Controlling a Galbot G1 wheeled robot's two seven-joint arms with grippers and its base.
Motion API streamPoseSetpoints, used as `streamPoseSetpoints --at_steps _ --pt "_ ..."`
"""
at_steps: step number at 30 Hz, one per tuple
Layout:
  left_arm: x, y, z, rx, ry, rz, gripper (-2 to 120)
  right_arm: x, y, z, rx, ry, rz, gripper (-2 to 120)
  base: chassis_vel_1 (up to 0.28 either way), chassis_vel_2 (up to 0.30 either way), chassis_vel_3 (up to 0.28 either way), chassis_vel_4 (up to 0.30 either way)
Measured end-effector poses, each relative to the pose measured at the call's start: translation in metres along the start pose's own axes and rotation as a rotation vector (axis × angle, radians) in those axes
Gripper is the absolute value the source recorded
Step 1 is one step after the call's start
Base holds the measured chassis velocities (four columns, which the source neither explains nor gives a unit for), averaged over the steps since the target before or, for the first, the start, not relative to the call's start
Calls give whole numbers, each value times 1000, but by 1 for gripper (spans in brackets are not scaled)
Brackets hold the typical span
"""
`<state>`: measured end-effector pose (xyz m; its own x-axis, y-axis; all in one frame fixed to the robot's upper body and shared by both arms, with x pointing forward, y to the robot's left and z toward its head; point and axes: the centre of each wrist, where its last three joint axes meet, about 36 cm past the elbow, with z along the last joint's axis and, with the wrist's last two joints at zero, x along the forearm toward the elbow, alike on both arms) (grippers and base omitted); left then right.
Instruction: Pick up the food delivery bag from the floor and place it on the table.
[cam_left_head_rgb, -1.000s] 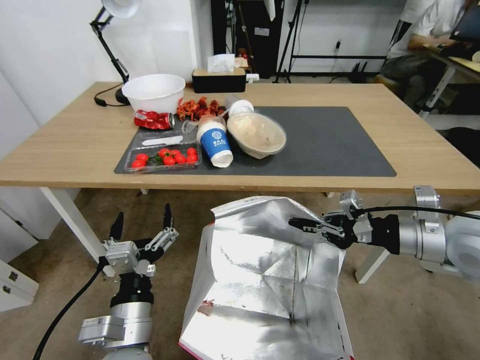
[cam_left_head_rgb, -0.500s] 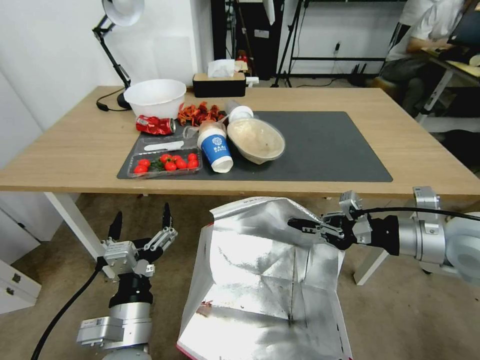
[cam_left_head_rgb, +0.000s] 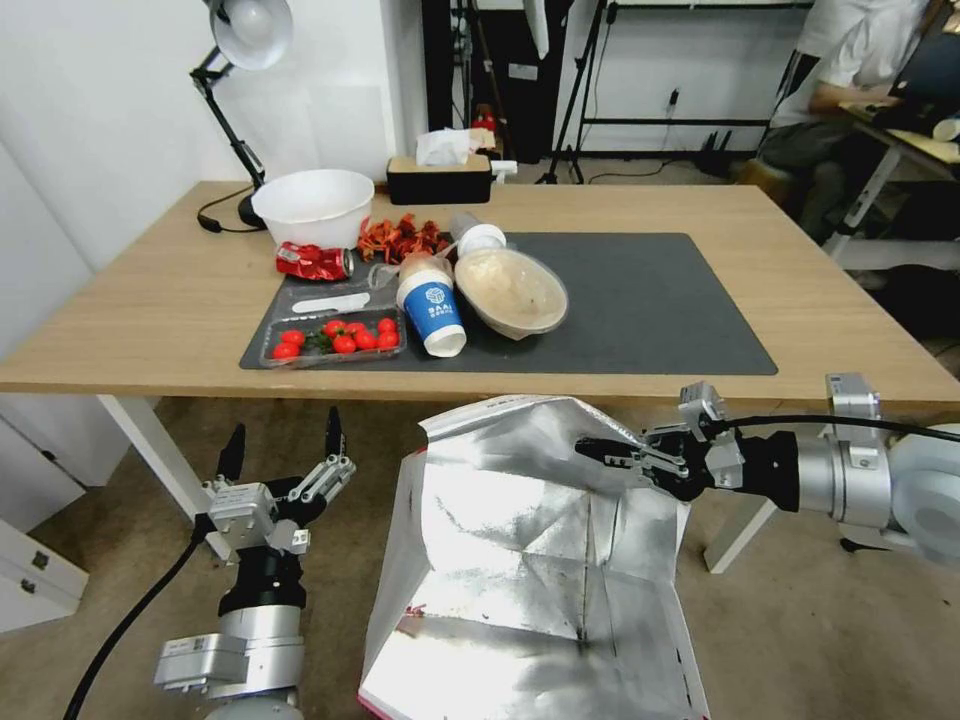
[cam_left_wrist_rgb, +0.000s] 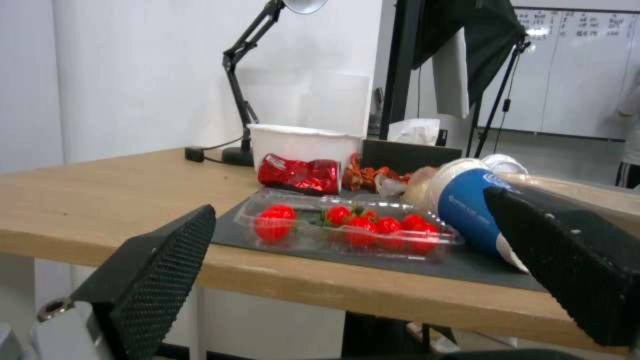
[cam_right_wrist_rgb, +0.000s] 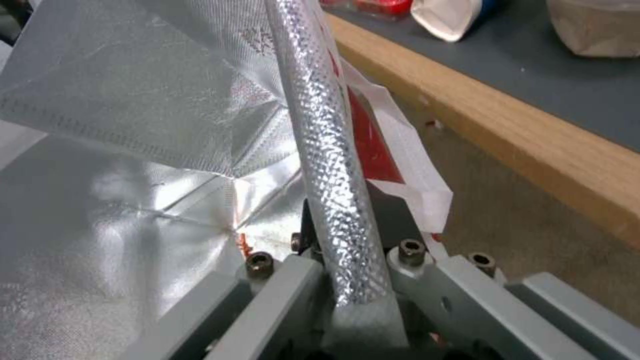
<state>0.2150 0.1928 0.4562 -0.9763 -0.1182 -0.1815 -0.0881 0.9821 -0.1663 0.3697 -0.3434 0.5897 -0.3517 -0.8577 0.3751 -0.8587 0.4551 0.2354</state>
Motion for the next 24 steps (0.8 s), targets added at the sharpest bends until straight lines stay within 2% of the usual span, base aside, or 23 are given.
streamPoseSetpoints --at_steps 24 --pt "0 0 0 0 0 -1 100 0 1 0 2 1 -3 0 0 0 0 0"
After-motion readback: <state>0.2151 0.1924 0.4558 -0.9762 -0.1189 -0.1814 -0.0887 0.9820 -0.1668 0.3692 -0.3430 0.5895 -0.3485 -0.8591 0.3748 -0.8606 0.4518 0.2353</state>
